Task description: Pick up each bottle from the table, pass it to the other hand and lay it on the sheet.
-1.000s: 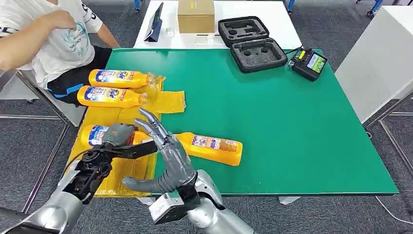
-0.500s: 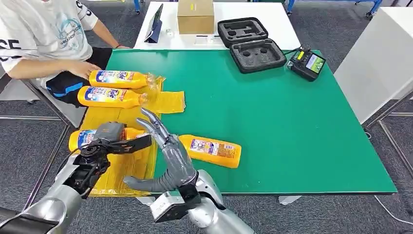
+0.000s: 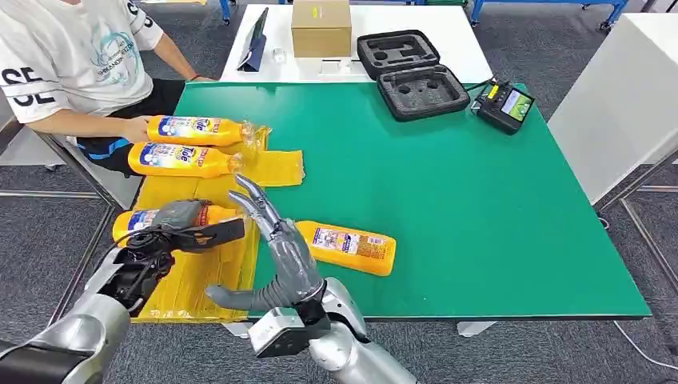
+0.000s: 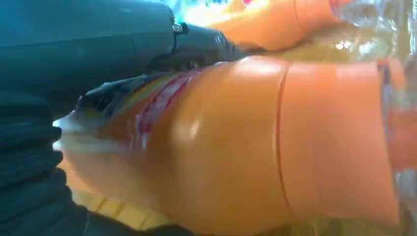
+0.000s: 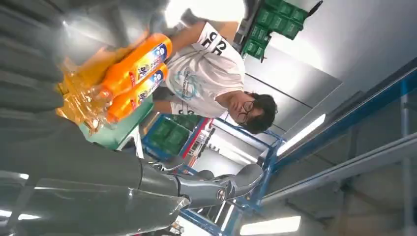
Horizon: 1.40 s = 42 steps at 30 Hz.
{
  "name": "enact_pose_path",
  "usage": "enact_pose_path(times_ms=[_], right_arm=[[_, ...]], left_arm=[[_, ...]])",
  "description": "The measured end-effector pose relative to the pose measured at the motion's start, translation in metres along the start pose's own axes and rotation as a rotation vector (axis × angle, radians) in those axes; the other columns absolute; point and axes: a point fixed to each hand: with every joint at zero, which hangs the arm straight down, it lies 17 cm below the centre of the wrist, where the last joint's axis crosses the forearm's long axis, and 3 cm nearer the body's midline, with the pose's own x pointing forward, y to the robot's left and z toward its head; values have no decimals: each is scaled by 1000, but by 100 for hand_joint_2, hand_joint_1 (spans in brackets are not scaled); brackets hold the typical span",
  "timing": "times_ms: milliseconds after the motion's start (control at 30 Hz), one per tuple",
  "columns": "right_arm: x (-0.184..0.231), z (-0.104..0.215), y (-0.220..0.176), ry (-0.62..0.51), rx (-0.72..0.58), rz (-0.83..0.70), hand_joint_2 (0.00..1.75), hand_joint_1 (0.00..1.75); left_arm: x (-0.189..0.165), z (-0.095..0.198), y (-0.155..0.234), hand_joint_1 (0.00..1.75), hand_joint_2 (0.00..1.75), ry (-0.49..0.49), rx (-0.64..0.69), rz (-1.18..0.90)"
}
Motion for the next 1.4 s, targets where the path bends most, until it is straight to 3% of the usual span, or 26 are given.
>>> enact_pose_path(times_ms=[400, 667, 900, 1033, 1067, 1233, 1333, 1400], right_arm=[[-14, 6, -1, 41, -2, 12, 175, 0], [-18, 12, 1, 64, 4, 31, 175, 0], [-19, 12, 3, 72, 14, 35, 175, 0], [-22, 13, 5, 82, 33, 68, 175, 0], [-24, 13, 6, 89, 41, 89, 175, 0], [-36, 16, 10, 129, 102, 223, 175, 0], [-74, 28, 7, 260, 207, 457, 175, 0], [-91, 35, -2, 314, 230, 506, 175, 0]], left_arm=[[27, 2, 12, 0, 0, -162, -75, 361], [25, 7, 57, 0, 0, -236, 190, 751], [6, 15, 77, 0, 0, -230, 352, 905], [-37, 47, 125, 0, 0, -184, 757, 874], [-43, 57, 136, 0, 175, -178, 844, 840], [-60, 89, 155, 0, 175, -149, 1026, 797], [-78, 122, 163, 0, 175, -99, 1174, 783], [-81, 136, 162, 0, 175, -100, 1207, 774]])
